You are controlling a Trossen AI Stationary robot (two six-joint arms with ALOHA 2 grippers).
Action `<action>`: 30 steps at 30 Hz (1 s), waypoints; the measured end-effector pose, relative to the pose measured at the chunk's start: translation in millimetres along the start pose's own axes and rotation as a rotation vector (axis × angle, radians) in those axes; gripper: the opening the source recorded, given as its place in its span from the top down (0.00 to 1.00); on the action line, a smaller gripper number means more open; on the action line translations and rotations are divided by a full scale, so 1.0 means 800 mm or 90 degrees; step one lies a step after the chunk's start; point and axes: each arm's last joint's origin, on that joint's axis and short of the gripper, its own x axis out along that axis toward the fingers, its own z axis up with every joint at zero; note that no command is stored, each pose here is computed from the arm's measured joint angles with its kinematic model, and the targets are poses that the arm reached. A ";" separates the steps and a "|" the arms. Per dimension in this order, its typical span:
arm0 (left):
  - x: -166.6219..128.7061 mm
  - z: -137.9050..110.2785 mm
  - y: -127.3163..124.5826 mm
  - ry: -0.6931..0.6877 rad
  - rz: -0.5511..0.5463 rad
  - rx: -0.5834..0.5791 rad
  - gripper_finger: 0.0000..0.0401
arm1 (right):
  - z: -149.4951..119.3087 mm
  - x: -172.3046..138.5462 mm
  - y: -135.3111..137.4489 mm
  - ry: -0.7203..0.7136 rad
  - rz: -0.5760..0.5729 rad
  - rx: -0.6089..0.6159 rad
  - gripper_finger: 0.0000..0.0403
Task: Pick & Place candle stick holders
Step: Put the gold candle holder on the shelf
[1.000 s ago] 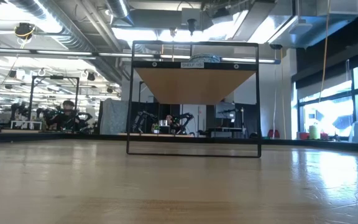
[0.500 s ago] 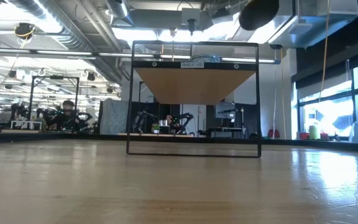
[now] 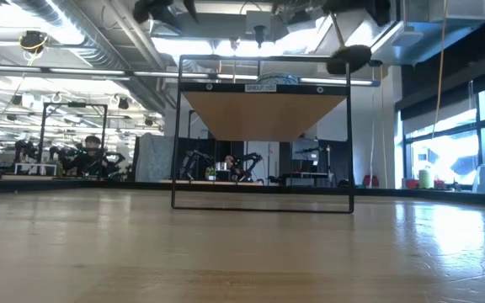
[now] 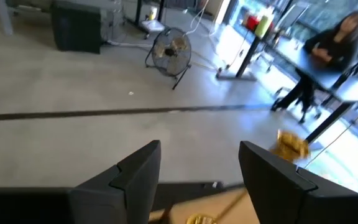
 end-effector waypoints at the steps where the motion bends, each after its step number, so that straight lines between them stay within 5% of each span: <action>1: 0.007 0.003 0.001 -0.006 -0.007 -0.004 0.47 | -0.003 0.001 -0.008 -0.002 -0.001 0.001 0.96; 14: 0.085 0.014 0.027 -0.025 -0.006 -0.073 0.48 | 0.025 0.005 -0.113 -0.043 0.012 -0.089 0.96; 24: 0.095 0.019 0.042 -0.028 0.015 -0.058 0.48 | 0.044 0.061 -0.168 -0.080 0.083 -0.135 0.96; 30: 0.096 0.025 0.050 -0.044 0.026 -0.061 0.48 | 0.047 0.093 -0.211 -0.099 0.133 -0.100 0.96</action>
